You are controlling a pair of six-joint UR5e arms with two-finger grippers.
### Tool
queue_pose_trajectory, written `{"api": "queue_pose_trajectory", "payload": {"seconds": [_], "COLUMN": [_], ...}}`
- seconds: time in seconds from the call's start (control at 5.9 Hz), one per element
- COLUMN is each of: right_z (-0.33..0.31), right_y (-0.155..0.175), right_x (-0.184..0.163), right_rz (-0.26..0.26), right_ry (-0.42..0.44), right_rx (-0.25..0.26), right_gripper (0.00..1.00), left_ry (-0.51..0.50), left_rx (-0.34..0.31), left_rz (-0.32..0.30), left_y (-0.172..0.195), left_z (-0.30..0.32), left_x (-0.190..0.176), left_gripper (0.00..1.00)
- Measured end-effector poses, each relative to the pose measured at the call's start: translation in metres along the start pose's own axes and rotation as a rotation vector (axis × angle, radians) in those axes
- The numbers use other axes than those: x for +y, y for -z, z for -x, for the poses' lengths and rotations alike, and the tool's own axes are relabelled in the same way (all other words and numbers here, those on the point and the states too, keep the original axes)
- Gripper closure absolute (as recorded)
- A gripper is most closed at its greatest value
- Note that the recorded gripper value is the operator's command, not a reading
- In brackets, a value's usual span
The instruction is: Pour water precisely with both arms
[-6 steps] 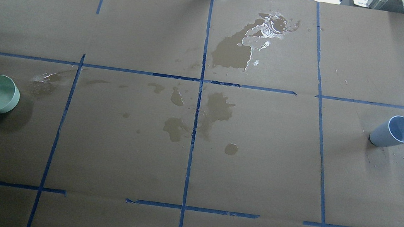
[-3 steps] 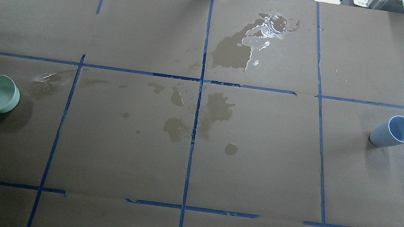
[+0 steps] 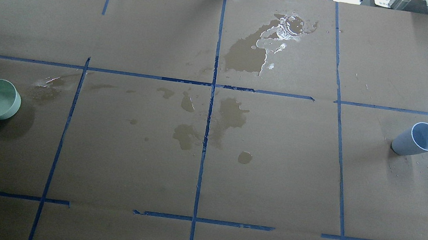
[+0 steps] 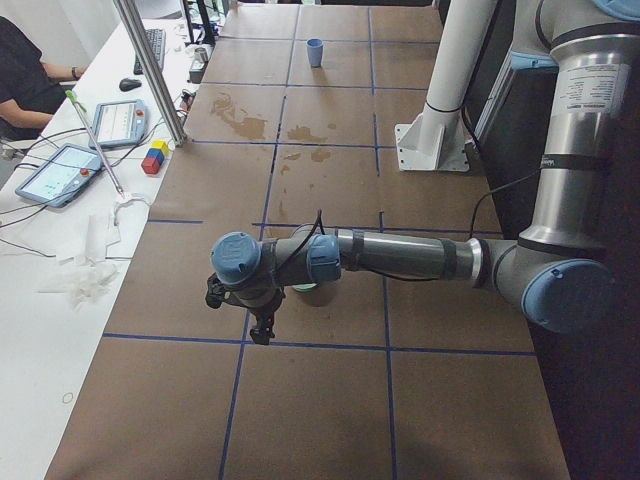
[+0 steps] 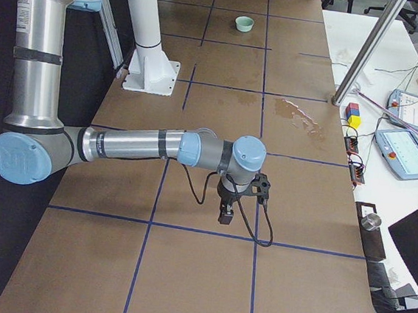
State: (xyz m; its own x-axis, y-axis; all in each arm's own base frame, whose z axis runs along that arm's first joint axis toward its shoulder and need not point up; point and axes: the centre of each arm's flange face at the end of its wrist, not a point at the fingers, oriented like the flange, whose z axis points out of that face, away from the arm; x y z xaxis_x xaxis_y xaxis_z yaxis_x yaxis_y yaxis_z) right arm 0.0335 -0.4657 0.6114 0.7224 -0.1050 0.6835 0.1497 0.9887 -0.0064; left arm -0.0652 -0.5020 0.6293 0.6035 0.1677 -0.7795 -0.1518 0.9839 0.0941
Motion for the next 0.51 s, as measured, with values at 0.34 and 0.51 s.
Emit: {"api": "queue_pose_trajectory", "payload": {"seconds": [0.34, 0.51], "right_z": [-0.005, -0.013], "right_y": [-0.007, -0.018], "right_x": [0.000, 0.000], "right_rz": [-0.017, -0.022], "right_ry": [0.014, 0.018], "right_rx": [-0.008, -0.017], "right_gripper": [0.00, 0.00], "left_ry": [-0.009, -0.009], "left_rx": [-0.005, -0.006], "left_rz": [-0.006, -0.005], "left_y": [0.002, 0.001], "left_z": [-0.007, -0.007], "left_x": [0.015, 0.021], "left_gripper": [0.00, 0.00]}}
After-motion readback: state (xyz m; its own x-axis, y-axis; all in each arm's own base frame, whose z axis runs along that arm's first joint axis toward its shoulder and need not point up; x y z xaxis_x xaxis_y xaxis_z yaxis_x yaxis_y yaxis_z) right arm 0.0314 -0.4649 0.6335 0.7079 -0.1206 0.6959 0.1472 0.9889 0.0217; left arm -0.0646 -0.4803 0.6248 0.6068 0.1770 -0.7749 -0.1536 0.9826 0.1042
